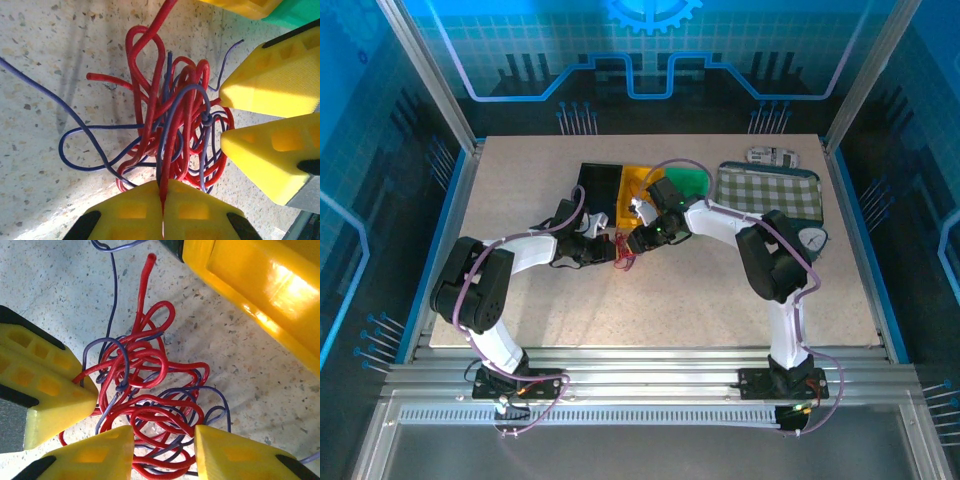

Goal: Untangle the cables

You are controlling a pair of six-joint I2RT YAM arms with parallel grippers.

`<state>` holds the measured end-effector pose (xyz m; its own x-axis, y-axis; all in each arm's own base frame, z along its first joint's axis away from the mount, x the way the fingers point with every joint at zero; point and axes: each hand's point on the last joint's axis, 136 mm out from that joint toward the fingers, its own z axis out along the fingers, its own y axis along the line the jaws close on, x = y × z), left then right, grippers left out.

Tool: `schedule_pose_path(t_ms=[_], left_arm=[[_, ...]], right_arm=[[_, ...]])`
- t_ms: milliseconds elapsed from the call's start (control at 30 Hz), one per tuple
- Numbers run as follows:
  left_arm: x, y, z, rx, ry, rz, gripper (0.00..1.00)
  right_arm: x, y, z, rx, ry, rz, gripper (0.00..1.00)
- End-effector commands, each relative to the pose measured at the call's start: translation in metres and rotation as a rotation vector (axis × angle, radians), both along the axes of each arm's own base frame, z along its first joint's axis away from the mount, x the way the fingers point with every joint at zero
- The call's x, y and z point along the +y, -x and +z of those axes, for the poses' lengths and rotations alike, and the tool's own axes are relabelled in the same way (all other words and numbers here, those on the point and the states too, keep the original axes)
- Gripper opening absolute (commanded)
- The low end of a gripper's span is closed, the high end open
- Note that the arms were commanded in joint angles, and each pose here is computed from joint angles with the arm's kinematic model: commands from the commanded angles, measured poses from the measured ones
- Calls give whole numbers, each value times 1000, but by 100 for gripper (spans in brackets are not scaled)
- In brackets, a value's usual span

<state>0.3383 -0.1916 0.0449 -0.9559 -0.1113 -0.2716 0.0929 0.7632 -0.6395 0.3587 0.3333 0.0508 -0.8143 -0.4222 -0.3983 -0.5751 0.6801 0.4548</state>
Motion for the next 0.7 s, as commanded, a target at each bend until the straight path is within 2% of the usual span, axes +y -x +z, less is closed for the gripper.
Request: schedule_pose_path(t_ms=[0,267,400,467,533,567,667], left_arm=[[3,-3,1,-21,2,11,0],[4,-4,2,-33,-1,19,0],[10,-5,-3,-21,-34,46,0],[28,-8,-13,3,-137,124,0],[73,-8,-27,55,-339,312,0],[90,-7,-29,76,-386,389,0],[119,-2,-30,121,-366,565,0]], right_arm=[[5,6,-8,35,13,34,37],[14,-1,-11,43,2,36,29],[12,-11,-7,-1,20,-7,3],[-2,-17,-5,-48,57,-70,0],[-33,-28,-5,-109,140,-200,0],[-51,-32,-5,-133,180,-274,0],[-113,-36,-10,-107,237,-539,0]])
